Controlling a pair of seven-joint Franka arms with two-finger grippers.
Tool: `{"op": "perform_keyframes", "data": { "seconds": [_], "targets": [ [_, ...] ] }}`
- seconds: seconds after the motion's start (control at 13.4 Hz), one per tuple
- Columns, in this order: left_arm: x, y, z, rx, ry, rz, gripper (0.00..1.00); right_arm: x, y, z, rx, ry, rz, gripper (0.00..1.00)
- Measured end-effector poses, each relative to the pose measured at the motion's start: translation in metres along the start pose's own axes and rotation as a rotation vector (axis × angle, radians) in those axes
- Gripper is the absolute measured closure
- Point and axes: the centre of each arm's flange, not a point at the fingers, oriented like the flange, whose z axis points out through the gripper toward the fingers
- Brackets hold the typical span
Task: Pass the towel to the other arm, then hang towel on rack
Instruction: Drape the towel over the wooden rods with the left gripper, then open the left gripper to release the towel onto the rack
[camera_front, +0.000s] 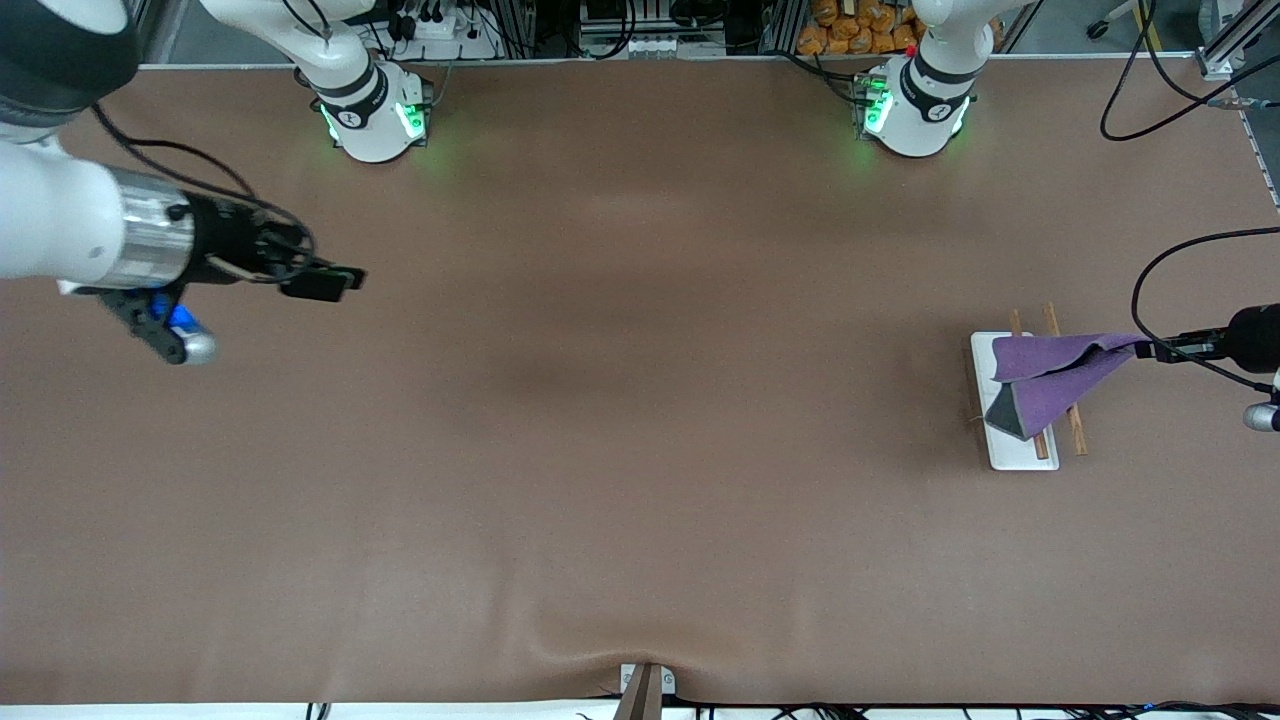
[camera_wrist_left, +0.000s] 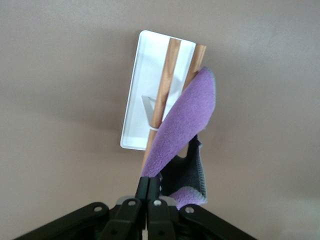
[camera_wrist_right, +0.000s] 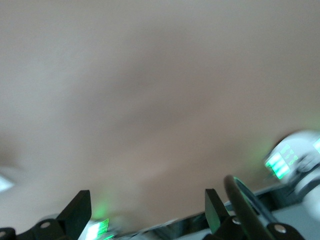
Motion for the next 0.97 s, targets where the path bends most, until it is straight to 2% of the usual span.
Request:
{"op": "perform_keyframes", "data": {
  "seconds": [0.15, 0.22, 0.37, 0.45, 0.52, 0.74, 0.97],
  "targets": [
    [0.001, -0.020, 0.004, -0.011, -0.005, 0.023, 0.98, 0.015, 0.028, -0.014, -0.104, 0.100, -0.229, 0.00],
    [0.002, -0.029, 0.007, -0.017, -0.007, 0.030, 0.98, 0.023, 0.042, -0.026, -0.123, 0.151, -0.325, 0.00],
    [0.006, -0.043, 0.012, -0.023, -0.001, 0.050, 0.98, 0.043, 0.070, -0.056, -0.152, 0.280, -0.448, 0.00],
    [0.007, -0.048, 0.015, -0.026, 0.000, 0.059, 0.98, 0.051, 0.080, -0.066, -0.184, 0.334, -0.494, 0.00],
    [0.009, -0.055, 0.019, -0.030, -0.001, 0.065, 0.98, 0.056, 0.085, -0.070, -0.216, 0.365, -0.528, 0.00],
    [0.012, -0.071, 0.027, -0.039, 0.001, 0.079, 0.98, 0.055, 0.090, -0.071, -0.237, 0.366, -0.539, 0.00],
    [0.015, -0.086, 0.033, -0.045, 0.010, 0.104, 0.98, 0.056, 0.115, -0.065, -0.217, 0.378, -0.513, 0.00]
  ]
}}
